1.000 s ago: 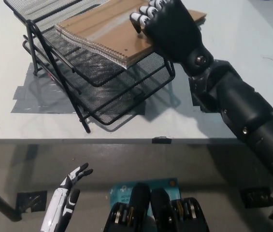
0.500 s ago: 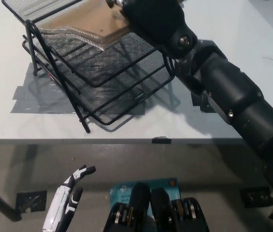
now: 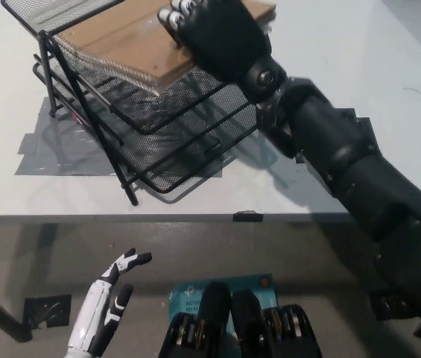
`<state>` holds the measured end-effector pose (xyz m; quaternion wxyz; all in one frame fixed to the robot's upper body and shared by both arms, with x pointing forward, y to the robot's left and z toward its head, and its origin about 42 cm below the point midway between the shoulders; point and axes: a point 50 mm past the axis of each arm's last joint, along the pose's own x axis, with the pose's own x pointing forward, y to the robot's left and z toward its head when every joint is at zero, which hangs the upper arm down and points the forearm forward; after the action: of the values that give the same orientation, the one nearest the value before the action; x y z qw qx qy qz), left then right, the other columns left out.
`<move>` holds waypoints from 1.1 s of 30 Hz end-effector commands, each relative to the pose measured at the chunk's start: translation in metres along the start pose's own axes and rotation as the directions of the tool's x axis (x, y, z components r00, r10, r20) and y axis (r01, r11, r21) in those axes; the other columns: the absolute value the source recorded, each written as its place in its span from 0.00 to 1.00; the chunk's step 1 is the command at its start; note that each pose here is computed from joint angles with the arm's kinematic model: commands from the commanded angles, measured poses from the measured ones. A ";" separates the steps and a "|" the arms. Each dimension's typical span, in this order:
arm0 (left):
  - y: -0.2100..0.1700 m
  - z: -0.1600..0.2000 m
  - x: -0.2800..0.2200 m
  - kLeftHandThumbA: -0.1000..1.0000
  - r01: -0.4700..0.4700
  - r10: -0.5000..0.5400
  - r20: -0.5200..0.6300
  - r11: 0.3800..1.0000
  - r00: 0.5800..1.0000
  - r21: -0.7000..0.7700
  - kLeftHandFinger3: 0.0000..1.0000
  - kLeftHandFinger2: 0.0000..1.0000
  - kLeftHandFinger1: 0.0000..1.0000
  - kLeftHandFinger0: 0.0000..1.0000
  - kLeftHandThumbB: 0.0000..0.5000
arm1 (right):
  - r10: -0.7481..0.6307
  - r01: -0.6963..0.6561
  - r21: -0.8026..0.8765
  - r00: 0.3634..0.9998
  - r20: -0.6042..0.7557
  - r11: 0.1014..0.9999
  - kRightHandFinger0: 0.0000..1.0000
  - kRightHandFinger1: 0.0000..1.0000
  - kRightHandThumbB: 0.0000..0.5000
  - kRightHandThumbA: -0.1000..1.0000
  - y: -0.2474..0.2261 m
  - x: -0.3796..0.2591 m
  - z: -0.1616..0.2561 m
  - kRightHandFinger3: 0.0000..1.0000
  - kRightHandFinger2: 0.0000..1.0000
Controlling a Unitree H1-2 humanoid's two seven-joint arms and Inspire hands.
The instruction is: A person hands a notebook to the robot and the robot grabs it with its right hand and places it in the file tray kept in the centre of the desk infront of it.
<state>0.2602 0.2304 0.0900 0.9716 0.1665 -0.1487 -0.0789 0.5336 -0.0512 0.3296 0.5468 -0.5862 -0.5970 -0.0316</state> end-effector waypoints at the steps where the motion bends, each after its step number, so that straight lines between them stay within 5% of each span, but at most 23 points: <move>1: 0.005 0.006 0.003 1.00 0.016 -0.017 0.064 1.000 0.998 0.015 0.78 0.78 1.00 1.00 0.58 | -0.141 0.140 -0.044 0.990 -0.009 0.989 0.00 0.00 0.00 0.76 -0.020 0.037 -0.010 0.23 0.11; 2: 0.005 0.006 0.003 1.00 0.016 -0.017 0.064 1.000 0.998 0.017 0.78 0.78 1.00 1.00 0.58 | -0.135 0.134 -0.023 0.991 -0.013 0.991 0.00 0.00 0.00 0.64 -0.018 0.033 -0.008 0.21 0.11; 5: 0.007 0.006 0.005 1.00 0.018 -0.020 0.063 1.000 0.998 0.025 0.77 0.77 1.00 1.00 0.60 | -0.110 0.110 0.007 0.994 -0.030 0.994 0.00 0.00 0.00 0.49 -0.012 0.027 -0.002 0.16 0.14; 12: 0.006 0.008 0.006 1.00 0.017 -0.018 0.067 1.000 0.998 0.022 0.76 0.77 1.00 1.00 0.57 | -0.111 0.112 0.060 0.994 -0.019 0.992 0.00 0.00 0.00 0.37 -0.010 0.032 0.014 0.15 0.16; 16: 0.004 0.008 0.007 1.00 0.015 -0.016 0.070 1.000 0.997 0.016 0.76 0.76 0.99 1.00 0.56 | -0.126 0.127 0.078 0.992 -0.020 0.989 0.00 0.00 0.00 0.43 -0.016 0.050 0.022 0.29 0.16; 18: 0.004 0.008 0.008 1.00 0.012 -0.014 0.071 1.000 0.997 0.020 0.76 0.76 0.99 1.00 0.54 | -0.062 0.065 0.111 0.998 -0.029 0.992 0.00 0.00 0.00 0.64 -0.019 0.059 0.025 0.16 0.21; 19: 0.004 0.009 0.008 1.00 0.016 -0.017 0.066 1.000 0.998 0.020 0.75 0.76 0.99 1.00 0.54 | 0.024 -0.012 0.189 0.998 -0.059 0.982 0.02 0.08 0.12 0.74 -0.025 0.065 0.027 0.23 0.35; 20: 0.004 0.010 0.008 1.00 0.018 -0.020 0.063 1.000 0.998 0.020 0.75 0.76 0.99 1.00 0.54 | 0.060 -0.042 0.232 0.996 -0.071 0.972 0.02 0.08 0.12 0.74 -0.028 0.067 0.028 0.23 0.35; 22: 0.005 0.011 0.009 1.00 0.026 -0.027 0.056 0.999 0.998 0.020 0.75 0.76 1.00 1.00 0.54 | 0.193 -0.154 0.350 0.978 -0.081 0.924 0.25 0.29 0.46 0.78 -0.047 0.075 0.029 0.44 0.51; 23: 0.006 0.012 0.011 1.00 0.029 -0.030 0.056 0.999 0.998 0.018 0.74 0.77 1.00 1.00 0.55 | 0.296 -0.242 0.414 0.952 -0.072 0.878 0.58 0.69 0.80 0.79 -0.060 0.080 0.027 0.79 0.90; 24: 0.006 0.012 0.012 1.00 0.030 -0.031 0.057 0.999 0.998 0.015 0.74 0.77 1.00 1.00 0.55 | 0.395 -0.331 0.471 0.918 -0.041 0.817 0.98 1.00 0.82 0.79 -0.073 0.084 0.025 1.00 1.00; 25: 0.007 0.011 0.014 1.00 0.033 -0.034 0.060 0.999 0.998 0.017 0.74 0.76 1.00 1.00 0.55 | 0.558 -0.494 0.542 0.828 0.054 0.680 1.00 1.00 0.90 0.82 -0.102 0.090 0.022 1.00 1.00; 27: 0.008 0.011 0.016 1.00 0.034 -0.036 0.068 0.999 0.997 0.025 0.73 0.75 0.99 1.00 0.56 | 0.639 -0.590 0.548 0.759 0.125 0.593 1.00 1.00 1.00 0.91 -0.128 0.094 0.017 1.00 1.00; 29: 0.010 0.011 0.018 1.00 0.031 -0.034 0.082 0.999 0.996 0.035 0.72 0.75 0.99 1.00 0.53 | 0.694 -0.671 0.555 0.687 0.215 0.492 1.00 1.00 0.82 1.00 -0.159 0.097 0.006 1.00 1.00; 30: 0.011 0.011 0.019 1.00 0.029 -0.032 0.087 0.999 0.996 0.036 0.71 0.76 0.98 1.00 0.53 | 0.726 -0.674 0.645 0.636 0.260 0.359 1.00 1.00 0.96 1.00 -0.179 0.098 -0.005 1.00 1.00; 33: 0.011 0.011 0.020 1.00 0.031 -0.034 0.083 0.999 0.996 0.039 0.72 0.77 1.00 1.00 0.53 | 0.686 -0.602 0.746 0.671 0.280 0.285 1.00 1.00 0.82 1.00 -0.201 0.091 -0.026 1.00 1.00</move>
<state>0.2616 0.2323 0.0863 0.9723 0.1704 -0.1386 -0.0795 0.5157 -0.0393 0.3046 0.6220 -0.5825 -0.5230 0.0179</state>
